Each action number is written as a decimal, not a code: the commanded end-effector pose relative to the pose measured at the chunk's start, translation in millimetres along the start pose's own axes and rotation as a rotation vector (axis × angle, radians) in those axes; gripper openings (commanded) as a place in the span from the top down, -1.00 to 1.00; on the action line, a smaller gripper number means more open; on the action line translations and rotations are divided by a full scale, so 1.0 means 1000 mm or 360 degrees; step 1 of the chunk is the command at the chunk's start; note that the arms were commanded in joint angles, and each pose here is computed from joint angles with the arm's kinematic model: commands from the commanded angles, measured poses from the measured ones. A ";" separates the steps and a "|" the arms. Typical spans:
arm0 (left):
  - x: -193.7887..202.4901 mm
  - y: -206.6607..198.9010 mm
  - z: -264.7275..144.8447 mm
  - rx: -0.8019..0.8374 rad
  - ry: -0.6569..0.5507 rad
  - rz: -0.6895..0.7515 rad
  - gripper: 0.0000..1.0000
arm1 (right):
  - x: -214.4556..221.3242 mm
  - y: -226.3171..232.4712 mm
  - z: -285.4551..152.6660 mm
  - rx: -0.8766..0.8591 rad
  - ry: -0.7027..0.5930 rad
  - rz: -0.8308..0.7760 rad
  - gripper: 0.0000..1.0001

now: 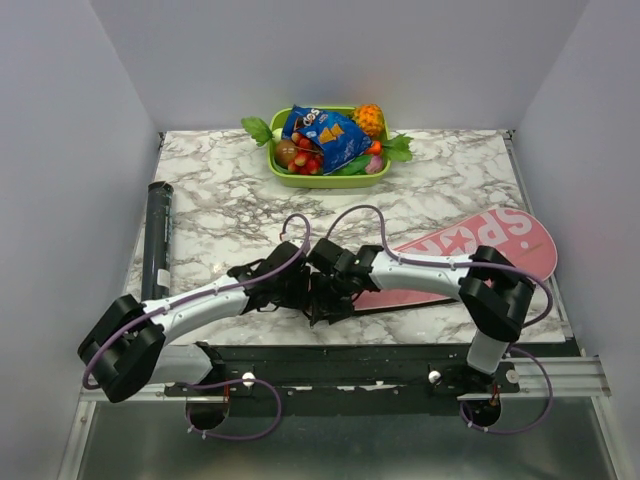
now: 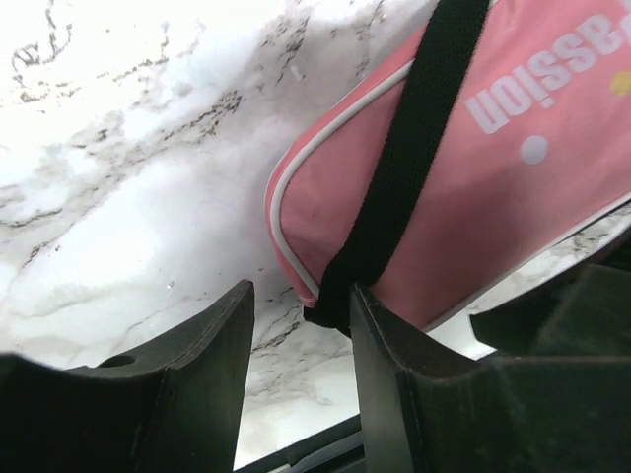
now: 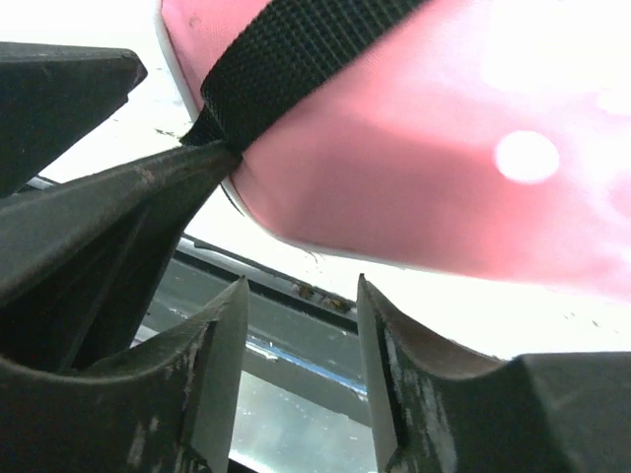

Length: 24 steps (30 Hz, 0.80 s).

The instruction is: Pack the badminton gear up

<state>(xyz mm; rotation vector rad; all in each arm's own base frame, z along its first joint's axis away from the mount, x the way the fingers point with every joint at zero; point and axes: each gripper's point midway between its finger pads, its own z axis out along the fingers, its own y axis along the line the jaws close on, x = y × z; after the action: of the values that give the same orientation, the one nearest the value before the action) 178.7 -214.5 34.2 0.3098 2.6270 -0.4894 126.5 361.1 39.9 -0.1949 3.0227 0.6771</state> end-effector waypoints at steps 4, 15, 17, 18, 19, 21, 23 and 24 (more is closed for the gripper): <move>-0.020 -0.013 -0.020 0.0010 -0.0103 0.0094 -0.06 | -0.047 0.025 -0.092 0.0051 -0.0475 -0.0310 -0.30; -0.094 -0.005 -0.091 -0.0211 -0.0478 0.0223 -0.60 | -0.109 -0.034 -0.197 0.0423 -0.1085 -0.0419 -0.93; -0.106 -0.006 -0.103 -0.0246 -0.0523 0.0249 -0.64 | -0.122 -0.049 -0.215 0.0509 -0.1163 -0.0350 -0.94; -0.116 -0.006 -0.112 -0.0274 -0.0574 0.0244 -0.75 | -0.124 -0.057 -0.219 0.0534 -0.1168 -0.0317 -1.00; -0.120 -0.006 -0.116 -0.0288 -0.0591 0.0246 -0.79 | -0.124 -0.062 -0.227 0.0515 -0.1179 -0.0292 -1.00; -0.127 -0.003 -0.123 -0.0329 -0.0610 0.0266 -0.90 | -0.132 -0.087 -0.238 0.0565 -0.1212 -0.0187 -1.00; -0.136 -0.003 -0.131 -0.0341 -0.0651 0.0271 -0.98 | -0.137 -0.110 -0.255 0.0608 -0.1292 -0.0071 -1.00; -0.140 -0.001 -0.133 -0.0353 -0.0661 0.0279 -0.98 | -0.137 -0.120 -0.255 0.0630 -0.1297 -0.0042 -1.00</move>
<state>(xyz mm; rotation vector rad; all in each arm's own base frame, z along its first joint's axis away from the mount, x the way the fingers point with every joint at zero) 239.6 -204.4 198.1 0.3172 2.2263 -0.3115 267.4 215.2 221.0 -0.0698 2.3334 0.2228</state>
